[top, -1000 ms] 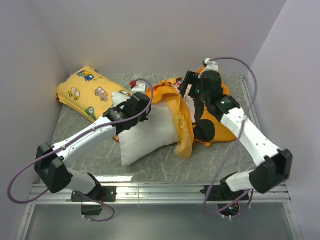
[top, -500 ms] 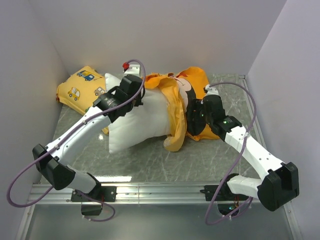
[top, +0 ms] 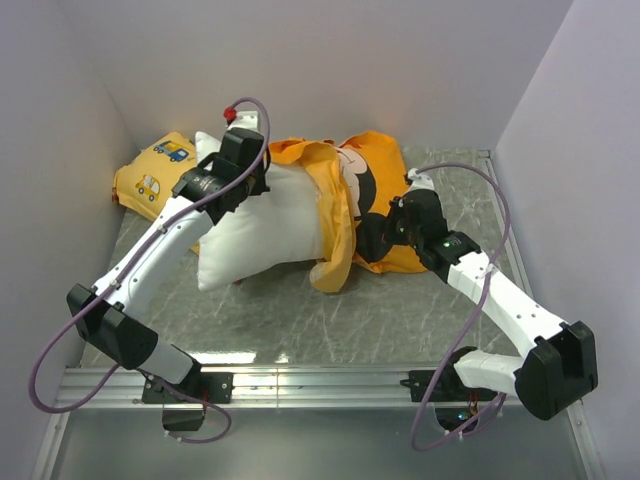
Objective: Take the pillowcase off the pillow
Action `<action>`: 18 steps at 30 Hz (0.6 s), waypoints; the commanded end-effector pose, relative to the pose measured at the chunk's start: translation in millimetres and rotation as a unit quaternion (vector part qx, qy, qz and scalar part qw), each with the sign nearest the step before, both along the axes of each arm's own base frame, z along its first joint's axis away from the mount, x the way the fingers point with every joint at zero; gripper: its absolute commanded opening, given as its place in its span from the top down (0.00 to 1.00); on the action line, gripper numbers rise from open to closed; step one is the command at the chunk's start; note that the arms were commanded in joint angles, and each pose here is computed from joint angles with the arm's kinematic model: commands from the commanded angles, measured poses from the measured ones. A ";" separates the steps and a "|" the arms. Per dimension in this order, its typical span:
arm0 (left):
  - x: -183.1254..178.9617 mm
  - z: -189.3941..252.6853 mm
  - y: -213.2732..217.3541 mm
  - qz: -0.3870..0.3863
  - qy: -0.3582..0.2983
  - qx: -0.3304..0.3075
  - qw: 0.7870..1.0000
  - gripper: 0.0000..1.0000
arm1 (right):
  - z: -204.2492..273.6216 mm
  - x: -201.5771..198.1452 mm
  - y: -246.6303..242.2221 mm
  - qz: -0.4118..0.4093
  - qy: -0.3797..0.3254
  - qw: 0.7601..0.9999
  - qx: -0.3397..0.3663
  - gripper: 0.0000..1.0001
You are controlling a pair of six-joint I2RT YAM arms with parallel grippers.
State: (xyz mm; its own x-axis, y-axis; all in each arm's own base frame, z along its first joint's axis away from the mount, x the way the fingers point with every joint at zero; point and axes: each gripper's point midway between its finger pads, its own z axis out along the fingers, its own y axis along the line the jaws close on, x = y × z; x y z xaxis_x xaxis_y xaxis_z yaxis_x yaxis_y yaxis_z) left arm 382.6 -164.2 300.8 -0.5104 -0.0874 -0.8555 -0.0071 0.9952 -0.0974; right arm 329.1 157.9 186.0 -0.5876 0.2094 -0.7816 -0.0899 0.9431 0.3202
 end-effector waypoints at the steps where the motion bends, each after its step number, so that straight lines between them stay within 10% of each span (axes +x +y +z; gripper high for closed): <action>1: 14.4 87.1 31.8 0.040 -0.117 -0.067 0.990 1.00 | 7.0 16.7 -46.0 -0.094 -0.005 0.995 -0.015 1.00; 5: 16.2 93.5 44.8 0.036 -0.124 -0.098 0.987 0.99 | 17.5 18.2 -55.1 -0.081 -0.015 0.996 0.034 0.99; 12: 16.8 75.8 37.0 0.019 -0.104 -0.101 0.989 1.00 | 39.8 -6.5 26.1 0.040 -0.066 0.997 0.013 0.52; 18: 17.1 79.1 37.0 0.018 -0.105 -0.100 0.989 1.00 | 17.2 -7.4 58.1 0.074 -0.042 0.996 -0.008 0.41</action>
State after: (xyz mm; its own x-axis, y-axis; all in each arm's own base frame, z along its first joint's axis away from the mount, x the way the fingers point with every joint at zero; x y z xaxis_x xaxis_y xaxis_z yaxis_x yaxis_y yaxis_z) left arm 391.6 -132.3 302.3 -0.5376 -0.1759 -0.8246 -0.0237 0.9808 -0.1937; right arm 306.2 210.1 193.2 -0.5837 0.1152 -0.8037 -0.2578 0.9124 0.3180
